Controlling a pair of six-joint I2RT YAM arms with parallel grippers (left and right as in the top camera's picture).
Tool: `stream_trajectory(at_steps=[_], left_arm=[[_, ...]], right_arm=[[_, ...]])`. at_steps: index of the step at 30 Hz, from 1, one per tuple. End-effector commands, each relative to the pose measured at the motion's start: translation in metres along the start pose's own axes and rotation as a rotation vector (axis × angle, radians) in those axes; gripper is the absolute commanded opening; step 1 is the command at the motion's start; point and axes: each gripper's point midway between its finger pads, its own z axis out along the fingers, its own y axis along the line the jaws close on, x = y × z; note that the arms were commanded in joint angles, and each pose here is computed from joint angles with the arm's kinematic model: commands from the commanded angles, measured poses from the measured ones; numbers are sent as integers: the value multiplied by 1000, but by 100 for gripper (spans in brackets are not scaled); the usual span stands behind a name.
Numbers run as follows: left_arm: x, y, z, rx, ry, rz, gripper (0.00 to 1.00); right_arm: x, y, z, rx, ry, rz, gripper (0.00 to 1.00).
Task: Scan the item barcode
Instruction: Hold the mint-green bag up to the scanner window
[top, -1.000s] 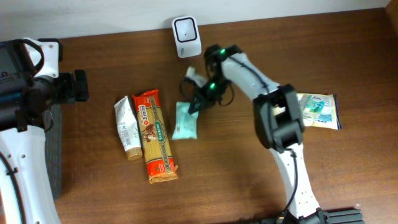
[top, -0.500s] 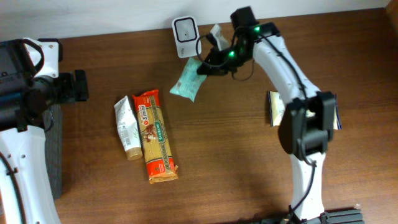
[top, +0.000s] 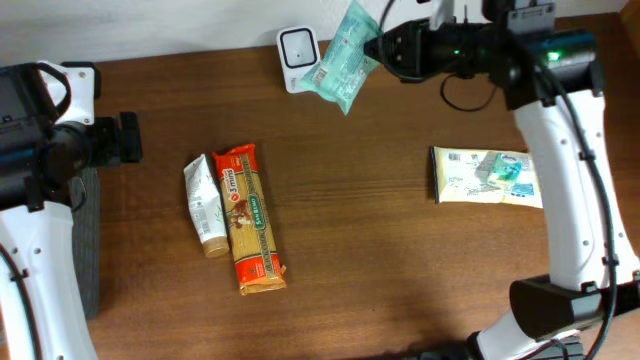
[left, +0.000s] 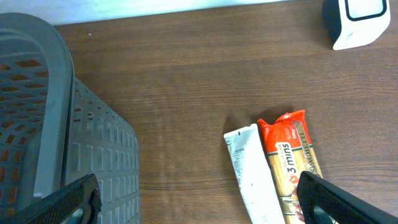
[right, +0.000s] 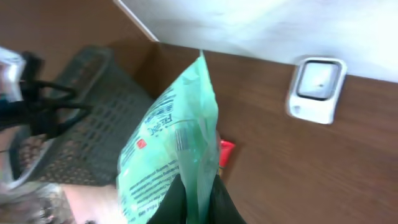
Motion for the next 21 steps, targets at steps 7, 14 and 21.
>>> stream_trajectory(at_steps=[7, 14, 21], left_arm=[[-2, -1, -5, 6, -15, 12, 99], [-2, -1, -5, 6, -15, 12, 99], [-2, -1, -5, 6, -15, 12, 99]], right_arm=[[-48, -49, 98, 729, -63, -699, 4], [-70, -104, 201, 899, -107, -1161, 4], [-71, -126, 249, 1036, -171, -1474, 4]])
